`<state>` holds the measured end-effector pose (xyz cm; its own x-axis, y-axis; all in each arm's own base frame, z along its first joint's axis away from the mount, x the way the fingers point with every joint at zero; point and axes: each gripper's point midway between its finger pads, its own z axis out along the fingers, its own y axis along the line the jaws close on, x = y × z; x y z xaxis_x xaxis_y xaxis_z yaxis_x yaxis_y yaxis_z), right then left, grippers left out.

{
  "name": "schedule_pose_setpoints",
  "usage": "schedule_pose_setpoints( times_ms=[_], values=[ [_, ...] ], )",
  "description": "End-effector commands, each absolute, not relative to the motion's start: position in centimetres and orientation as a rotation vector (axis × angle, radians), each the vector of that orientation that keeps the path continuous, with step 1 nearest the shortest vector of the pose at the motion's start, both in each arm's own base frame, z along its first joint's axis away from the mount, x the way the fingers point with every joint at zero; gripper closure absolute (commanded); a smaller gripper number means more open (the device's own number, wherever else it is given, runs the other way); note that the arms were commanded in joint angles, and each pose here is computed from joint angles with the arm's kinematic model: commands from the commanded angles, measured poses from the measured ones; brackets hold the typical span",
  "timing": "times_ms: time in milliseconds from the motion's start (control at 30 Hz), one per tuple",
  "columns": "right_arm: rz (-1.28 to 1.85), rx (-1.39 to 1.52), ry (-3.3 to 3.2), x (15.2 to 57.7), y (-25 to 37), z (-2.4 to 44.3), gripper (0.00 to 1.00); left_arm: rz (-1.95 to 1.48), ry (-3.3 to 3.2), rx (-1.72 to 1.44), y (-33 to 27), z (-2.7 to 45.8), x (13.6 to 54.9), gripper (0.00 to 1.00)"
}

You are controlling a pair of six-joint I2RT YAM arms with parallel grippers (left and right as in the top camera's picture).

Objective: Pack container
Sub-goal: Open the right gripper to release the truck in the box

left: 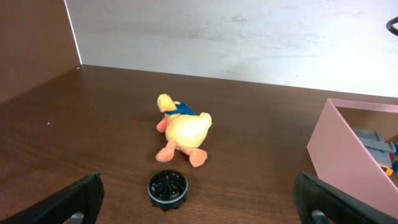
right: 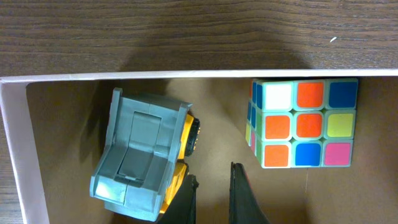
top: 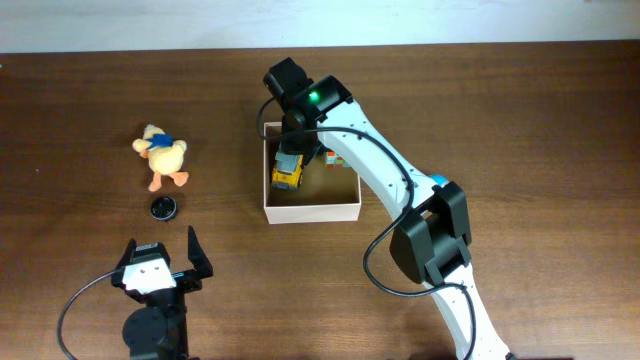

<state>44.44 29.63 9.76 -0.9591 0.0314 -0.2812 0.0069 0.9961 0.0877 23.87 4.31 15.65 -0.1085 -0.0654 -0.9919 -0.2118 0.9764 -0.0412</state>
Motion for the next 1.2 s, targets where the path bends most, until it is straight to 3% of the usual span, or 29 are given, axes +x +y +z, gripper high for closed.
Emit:
schedule_pose_setpoints(
  times_ms=[0,1167],
  values=[
    [0.085,0.016,2.860,44.5,29.4,8.7,0.96,0.105,1.673,-0.213,4.1,15.6,23.9,0.01],
    [0.191,-0.054,2.868,44.6,31.2,5.3,0.96,0.105,1.673,-0.213,4.1,15.6,23.9,0.01]
  ],
)
